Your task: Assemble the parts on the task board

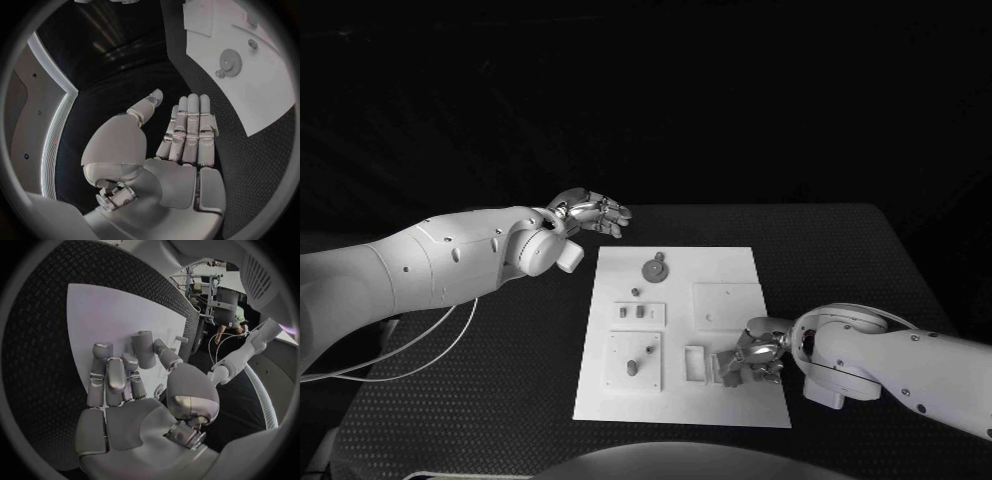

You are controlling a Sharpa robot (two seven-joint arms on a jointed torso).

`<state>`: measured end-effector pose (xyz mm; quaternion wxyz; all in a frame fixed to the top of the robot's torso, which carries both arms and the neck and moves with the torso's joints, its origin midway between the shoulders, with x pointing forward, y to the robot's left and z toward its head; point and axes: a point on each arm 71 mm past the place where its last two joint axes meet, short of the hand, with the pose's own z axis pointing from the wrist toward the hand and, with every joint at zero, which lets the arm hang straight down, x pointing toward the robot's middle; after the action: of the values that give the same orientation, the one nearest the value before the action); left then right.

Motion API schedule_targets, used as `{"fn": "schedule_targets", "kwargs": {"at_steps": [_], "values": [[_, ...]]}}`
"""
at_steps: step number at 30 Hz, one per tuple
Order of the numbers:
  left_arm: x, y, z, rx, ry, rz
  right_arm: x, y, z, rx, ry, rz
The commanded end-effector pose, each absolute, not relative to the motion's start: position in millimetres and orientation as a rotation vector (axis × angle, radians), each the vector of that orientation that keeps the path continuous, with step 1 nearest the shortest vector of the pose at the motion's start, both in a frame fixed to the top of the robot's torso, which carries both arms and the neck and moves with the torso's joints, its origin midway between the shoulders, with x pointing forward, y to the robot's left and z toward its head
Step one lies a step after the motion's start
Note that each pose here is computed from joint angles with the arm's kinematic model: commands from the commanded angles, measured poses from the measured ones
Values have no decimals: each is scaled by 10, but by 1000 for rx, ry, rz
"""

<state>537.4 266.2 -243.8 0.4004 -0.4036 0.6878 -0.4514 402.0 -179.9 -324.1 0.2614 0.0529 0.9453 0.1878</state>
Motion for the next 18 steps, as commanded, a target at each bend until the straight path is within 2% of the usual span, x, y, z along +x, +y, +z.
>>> {"fn": "schedule_targets", "kwargs": {"at_steps": [1,10,18], "values": [[5373,2640,-2430,-1020,1744,-1162,4009,-1777,-3205,188,2558,509],[5368,2654,-2431,-1022,1746,-1159,4072,-1699,-2938,200,2461,555],[5368,2649,-2432,-1023,1748,-1159,4039,-1615,-2915,207,2470,581]]}}
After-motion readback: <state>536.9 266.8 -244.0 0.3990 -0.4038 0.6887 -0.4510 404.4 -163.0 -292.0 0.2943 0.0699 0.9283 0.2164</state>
